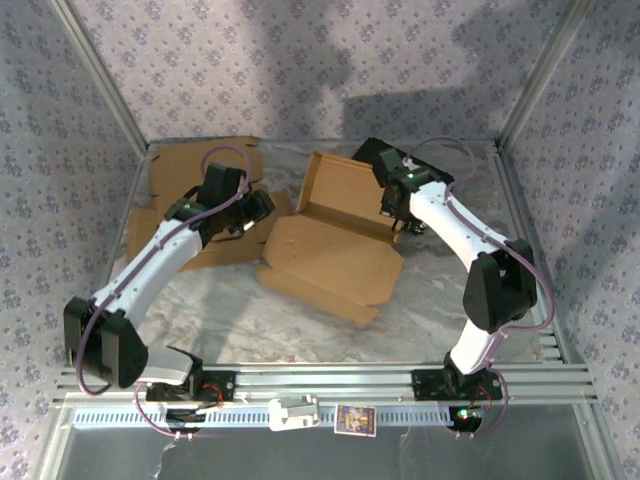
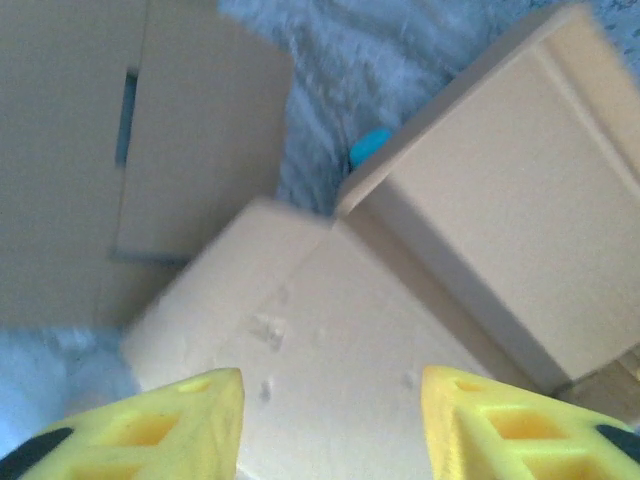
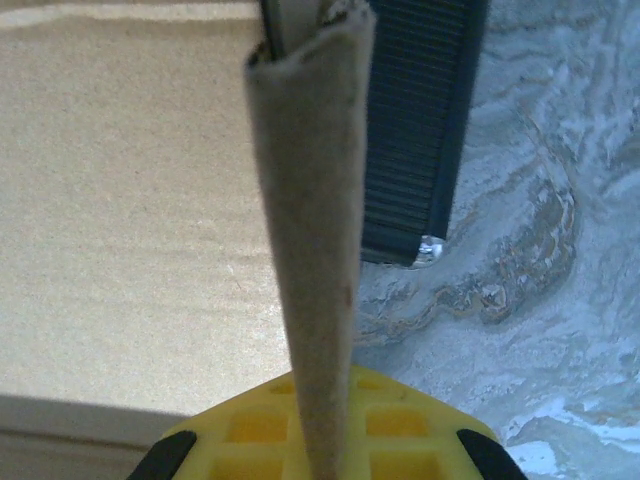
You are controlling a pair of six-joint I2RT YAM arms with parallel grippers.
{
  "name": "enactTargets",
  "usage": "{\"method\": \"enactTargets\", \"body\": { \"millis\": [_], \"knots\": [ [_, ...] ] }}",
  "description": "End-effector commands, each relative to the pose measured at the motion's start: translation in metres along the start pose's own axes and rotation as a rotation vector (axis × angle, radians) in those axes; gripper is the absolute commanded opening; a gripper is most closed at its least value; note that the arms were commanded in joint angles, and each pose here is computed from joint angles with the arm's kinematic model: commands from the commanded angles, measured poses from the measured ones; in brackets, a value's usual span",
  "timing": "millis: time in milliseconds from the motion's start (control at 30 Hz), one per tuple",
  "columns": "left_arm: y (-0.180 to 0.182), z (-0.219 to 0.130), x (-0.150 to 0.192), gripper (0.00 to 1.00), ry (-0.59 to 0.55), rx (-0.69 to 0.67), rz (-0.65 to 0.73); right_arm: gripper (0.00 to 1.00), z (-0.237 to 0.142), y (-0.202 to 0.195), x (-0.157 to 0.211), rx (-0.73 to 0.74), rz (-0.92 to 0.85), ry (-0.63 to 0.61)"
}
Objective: Fold the paper box
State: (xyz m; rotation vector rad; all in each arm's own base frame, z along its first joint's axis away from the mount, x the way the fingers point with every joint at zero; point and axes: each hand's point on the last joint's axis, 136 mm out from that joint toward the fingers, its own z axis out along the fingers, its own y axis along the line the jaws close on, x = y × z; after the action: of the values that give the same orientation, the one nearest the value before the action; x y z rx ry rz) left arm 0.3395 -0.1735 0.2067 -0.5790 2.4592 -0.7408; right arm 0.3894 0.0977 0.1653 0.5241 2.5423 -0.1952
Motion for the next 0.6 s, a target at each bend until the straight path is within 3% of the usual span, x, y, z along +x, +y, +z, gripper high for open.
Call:
{"method": "enactTargets", "body": {
  "millis": [0,233,433,567],
  "knots": [
    [0.022,0.003,0.049,0.53,0.163,-0.02,-0.227,0.0,-0.003,-0.007,0.002,-0.04,0.165,0.046],
    [0.028,0.01,0.095,0.7,0.215,0.077,-0.395,0.0,0.002,-0.02,0.006,-0.02,0.261,0.098],
    [0.012,0.027,0.102,0.73,0.189,0.166,-0.359,0.0,0.004,-0.021,0.009,-0.031,0.295,0.13],
    [0.012,0.044,0.113,0.7,0.213,0.142,-0.329,0.0,0.005,-0.021,0.011,-0.037,0.304,0.146]
  ]
}}
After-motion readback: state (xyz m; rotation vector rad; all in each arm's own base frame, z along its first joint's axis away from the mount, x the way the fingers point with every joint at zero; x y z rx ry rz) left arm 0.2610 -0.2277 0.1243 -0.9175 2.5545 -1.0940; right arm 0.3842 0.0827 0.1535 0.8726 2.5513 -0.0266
